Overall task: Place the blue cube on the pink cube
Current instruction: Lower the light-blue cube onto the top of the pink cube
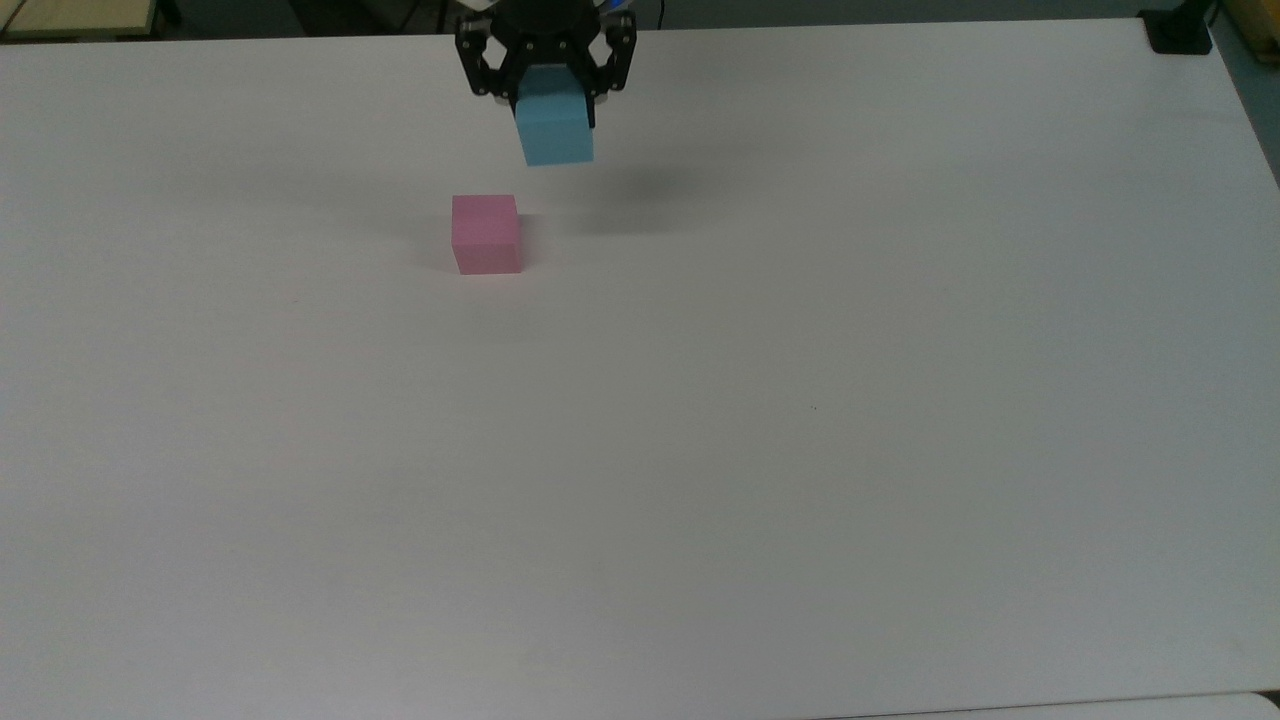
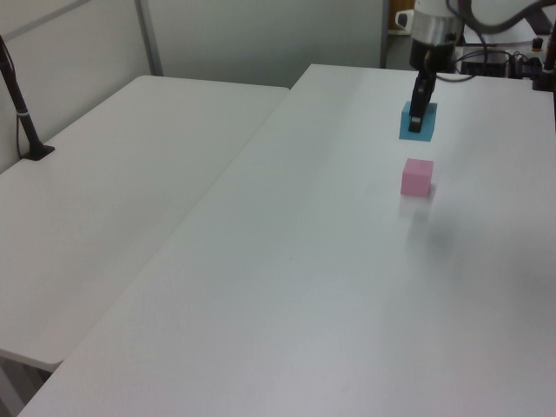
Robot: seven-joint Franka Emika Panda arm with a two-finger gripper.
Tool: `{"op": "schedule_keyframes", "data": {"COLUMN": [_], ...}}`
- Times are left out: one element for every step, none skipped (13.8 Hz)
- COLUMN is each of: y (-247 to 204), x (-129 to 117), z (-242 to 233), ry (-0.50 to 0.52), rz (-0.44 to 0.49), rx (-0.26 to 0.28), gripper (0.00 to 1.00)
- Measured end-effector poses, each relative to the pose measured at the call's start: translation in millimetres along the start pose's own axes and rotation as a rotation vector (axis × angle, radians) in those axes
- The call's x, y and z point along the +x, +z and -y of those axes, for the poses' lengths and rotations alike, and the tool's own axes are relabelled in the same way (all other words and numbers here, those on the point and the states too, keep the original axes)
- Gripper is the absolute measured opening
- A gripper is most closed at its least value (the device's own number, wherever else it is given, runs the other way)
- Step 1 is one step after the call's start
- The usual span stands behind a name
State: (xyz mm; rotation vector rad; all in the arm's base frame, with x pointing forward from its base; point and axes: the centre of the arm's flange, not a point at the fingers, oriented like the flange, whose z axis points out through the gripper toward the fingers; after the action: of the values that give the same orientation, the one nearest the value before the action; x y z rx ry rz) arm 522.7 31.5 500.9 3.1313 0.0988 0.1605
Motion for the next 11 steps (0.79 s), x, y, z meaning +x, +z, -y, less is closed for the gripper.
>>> {"op": "schedule_keyframes", "data": {"y": [17.5,32.9,44.7,55.9,65.9,76.6,86.4,94.2,100.8,104.5,106.7], "x": [-3.7,-8.4,-13.1,-17.6,-20.8,-22.6,-21.3,-19.4,-17.9,-16.0,-15.0], "z": [-9.1,-22.0,-34.5,-46.2,-54.5,-61.1,-65.4,-67.7,-68.8,-68.9,-68.9], "ry": [0.013,0.024,0.036,0.044,0.046,0.042,0.038,0.036,0.035,0.033,0.034], "rz": [-0.017,-0.026,-0.034,-0.041,-0.034,-0.016,-0.008,-0.006,-0.004,-0.011,-0.013], "rx": [-0.010,-0.028,-0.042,-0.058,-0.073,-0.090,-0.099,-0.101,-0.101,-0.100,-0.099], "gripper": [0.60,0.60,0.60,0.60,0.60,0.60,0.60,0.60,0.60,0.60,0.60]}}
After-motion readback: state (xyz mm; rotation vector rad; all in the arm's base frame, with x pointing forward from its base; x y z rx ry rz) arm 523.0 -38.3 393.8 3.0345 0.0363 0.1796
